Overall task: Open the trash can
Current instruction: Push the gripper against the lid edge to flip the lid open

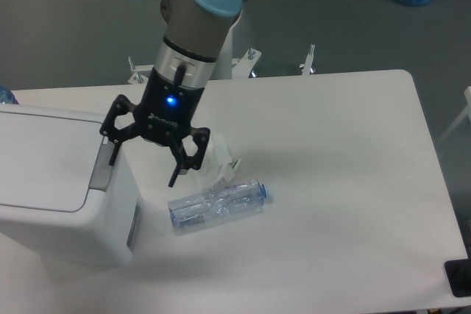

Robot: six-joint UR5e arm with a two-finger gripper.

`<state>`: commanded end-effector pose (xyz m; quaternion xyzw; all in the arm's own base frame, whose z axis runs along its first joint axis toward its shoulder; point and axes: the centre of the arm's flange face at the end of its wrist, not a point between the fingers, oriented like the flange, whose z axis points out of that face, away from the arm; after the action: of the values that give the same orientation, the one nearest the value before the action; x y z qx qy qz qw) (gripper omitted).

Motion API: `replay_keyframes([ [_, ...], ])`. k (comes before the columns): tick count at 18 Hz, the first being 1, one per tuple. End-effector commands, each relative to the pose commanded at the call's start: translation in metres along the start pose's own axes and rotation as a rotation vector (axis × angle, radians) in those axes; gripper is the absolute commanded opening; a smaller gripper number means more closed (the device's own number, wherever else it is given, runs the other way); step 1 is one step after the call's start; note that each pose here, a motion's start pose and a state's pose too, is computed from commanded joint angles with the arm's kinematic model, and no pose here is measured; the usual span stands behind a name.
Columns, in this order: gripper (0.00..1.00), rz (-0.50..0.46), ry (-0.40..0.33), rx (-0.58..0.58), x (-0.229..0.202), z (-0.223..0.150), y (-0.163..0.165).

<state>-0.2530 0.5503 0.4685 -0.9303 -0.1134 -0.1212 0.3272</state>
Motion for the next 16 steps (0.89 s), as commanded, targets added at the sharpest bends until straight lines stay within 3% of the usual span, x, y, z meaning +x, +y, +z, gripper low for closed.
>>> replay_keyframes([
  [16,1.00,-0.002,0.000,-0.016,-0.0082,0.0123,-0.0005],
])
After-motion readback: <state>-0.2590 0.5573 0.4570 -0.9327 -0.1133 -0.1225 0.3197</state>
